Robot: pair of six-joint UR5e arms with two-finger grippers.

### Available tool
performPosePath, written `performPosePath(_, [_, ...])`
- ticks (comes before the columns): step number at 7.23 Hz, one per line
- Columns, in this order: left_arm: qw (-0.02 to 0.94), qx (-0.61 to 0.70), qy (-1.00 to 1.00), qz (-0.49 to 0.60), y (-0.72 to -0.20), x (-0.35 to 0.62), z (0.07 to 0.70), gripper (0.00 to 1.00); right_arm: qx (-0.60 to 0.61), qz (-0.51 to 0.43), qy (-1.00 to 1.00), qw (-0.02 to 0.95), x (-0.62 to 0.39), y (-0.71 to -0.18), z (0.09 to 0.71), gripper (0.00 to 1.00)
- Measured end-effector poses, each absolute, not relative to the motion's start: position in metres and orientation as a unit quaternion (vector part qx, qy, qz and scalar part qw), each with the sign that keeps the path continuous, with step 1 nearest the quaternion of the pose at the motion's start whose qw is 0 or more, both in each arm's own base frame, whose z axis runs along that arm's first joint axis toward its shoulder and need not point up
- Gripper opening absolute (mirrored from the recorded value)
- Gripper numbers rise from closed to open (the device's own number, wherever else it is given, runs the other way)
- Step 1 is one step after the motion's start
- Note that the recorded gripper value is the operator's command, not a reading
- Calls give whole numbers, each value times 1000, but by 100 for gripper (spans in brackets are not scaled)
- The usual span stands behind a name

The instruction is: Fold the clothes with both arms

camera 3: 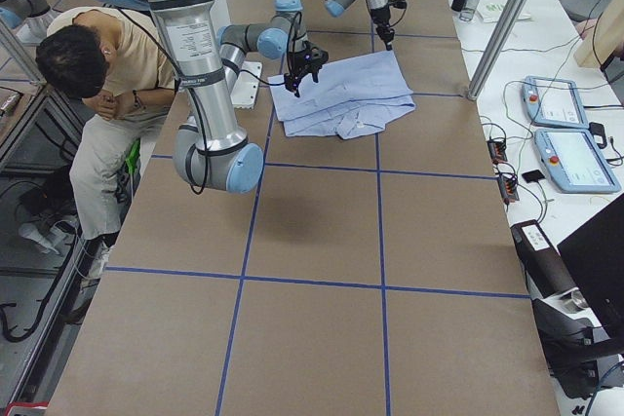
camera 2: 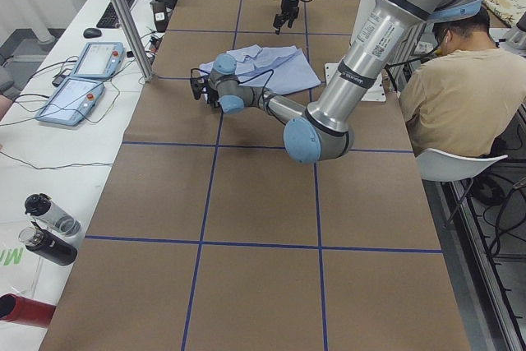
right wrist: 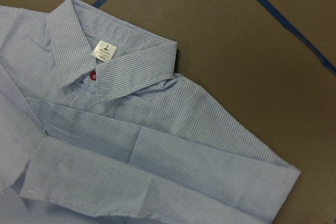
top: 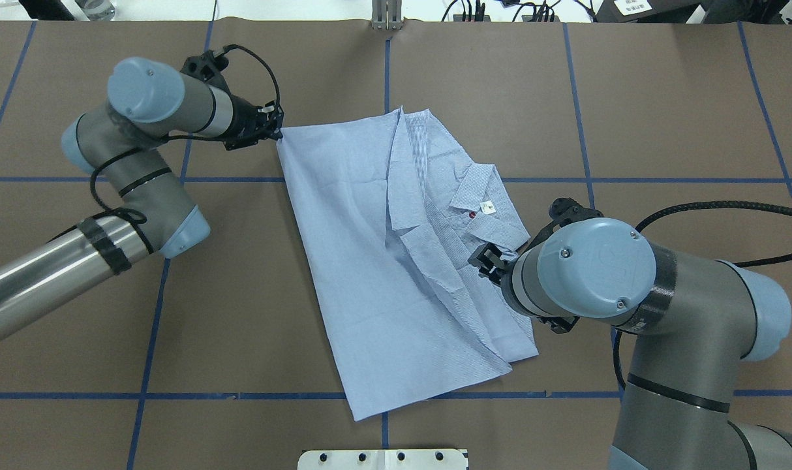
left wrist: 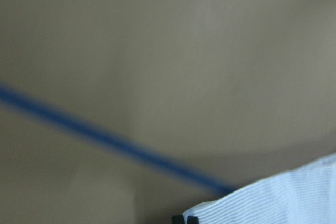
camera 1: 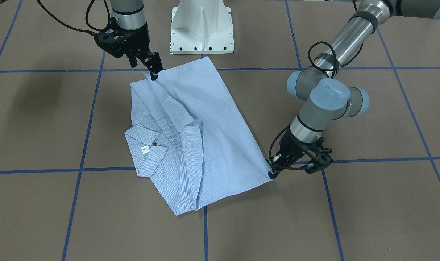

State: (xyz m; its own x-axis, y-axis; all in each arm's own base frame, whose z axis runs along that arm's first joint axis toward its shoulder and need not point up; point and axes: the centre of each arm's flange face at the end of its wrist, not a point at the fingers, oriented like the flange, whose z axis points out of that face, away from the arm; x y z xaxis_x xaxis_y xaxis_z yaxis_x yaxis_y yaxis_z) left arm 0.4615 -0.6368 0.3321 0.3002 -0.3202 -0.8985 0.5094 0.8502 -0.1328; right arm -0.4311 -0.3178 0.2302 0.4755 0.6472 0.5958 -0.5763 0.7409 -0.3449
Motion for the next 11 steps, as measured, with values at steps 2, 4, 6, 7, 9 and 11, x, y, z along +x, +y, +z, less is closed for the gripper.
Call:
performPosePath(2, [804,123,513,-274,-693,481,294,0,-44,358,-381,851,-439,-326,234,100])
performPosePath(4, [801,133,516,-273,-709,493,263,0,-32,362,-398,842,-449,-335,239,100])
performPosePath(6, [803,141,516,-264,-716,498,260,76,-21,363,-409,837,-457,-340,242,100])
performPosePath(7, [808,152,512,-249,-719,497,264,75,-10,361,-420,833,-468,-342,244,100])
performPosePath(9, [807,173,514,-234,-722,462,271,74,21,358,-446,820,-496,-340,235,100])
performPosePath(11, [804,168,529,-214,-685,398,317,74,28,331,-446,831,-517,-322,229,90])
